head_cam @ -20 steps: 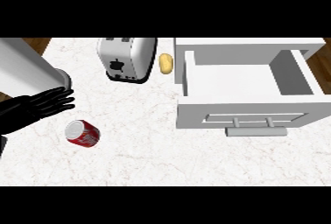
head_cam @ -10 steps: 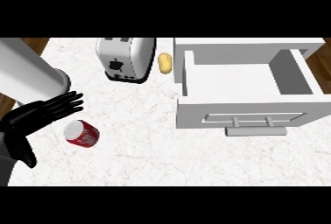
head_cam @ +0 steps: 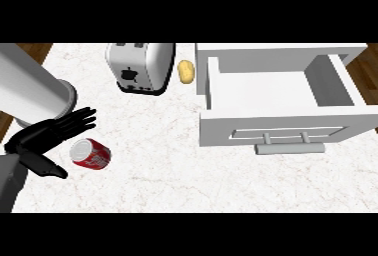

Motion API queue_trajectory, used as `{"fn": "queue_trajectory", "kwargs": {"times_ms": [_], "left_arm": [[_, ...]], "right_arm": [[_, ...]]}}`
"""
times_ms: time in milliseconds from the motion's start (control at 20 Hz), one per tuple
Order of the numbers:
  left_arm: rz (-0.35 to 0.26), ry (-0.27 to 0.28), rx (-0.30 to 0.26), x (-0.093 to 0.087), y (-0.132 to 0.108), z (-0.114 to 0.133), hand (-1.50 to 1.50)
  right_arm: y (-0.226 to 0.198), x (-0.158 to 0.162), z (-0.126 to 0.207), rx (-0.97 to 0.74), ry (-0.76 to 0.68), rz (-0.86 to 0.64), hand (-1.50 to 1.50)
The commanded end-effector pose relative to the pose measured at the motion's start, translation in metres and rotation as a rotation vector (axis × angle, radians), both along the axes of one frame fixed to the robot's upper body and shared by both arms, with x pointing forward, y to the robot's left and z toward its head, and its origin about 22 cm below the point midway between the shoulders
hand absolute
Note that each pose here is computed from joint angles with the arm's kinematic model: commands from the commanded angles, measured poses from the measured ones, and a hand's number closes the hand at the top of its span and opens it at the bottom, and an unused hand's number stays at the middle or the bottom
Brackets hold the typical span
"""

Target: Pick up the can, place it into the drawer and close the drawer

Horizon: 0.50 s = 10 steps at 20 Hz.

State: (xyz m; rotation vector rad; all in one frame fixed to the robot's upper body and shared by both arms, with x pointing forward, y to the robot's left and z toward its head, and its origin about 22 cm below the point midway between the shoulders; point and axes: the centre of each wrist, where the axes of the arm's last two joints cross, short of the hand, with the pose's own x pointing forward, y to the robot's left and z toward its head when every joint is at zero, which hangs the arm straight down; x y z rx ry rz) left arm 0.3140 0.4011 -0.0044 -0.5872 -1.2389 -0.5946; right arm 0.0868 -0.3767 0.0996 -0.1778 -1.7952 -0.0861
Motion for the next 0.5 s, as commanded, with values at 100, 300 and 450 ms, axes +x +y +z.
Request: {"fn": "queue_trajectory", "kwargs": {"times_ms": [100,300,450], "left_arm": [[-0.071,-0.006,-0.096,-0.009,0.007,-0.019,-1.5],[-0.043,0.002,-0.071,0.004,0.004,-0.018,-1.5],[-0.038,0.039,-0.081,-0.015,-0.005,-0.046,-1.5]], "right_arm": [[-0.012,0.014,-0.003,0.014,-0.017,0.005,-1.5],[-0.002,0.003,0.005,-0.004,-0.009,0.016,-1.5],[-0.002,0.002,0.007,-0.01,0.004,0.027,-1.5]]}}
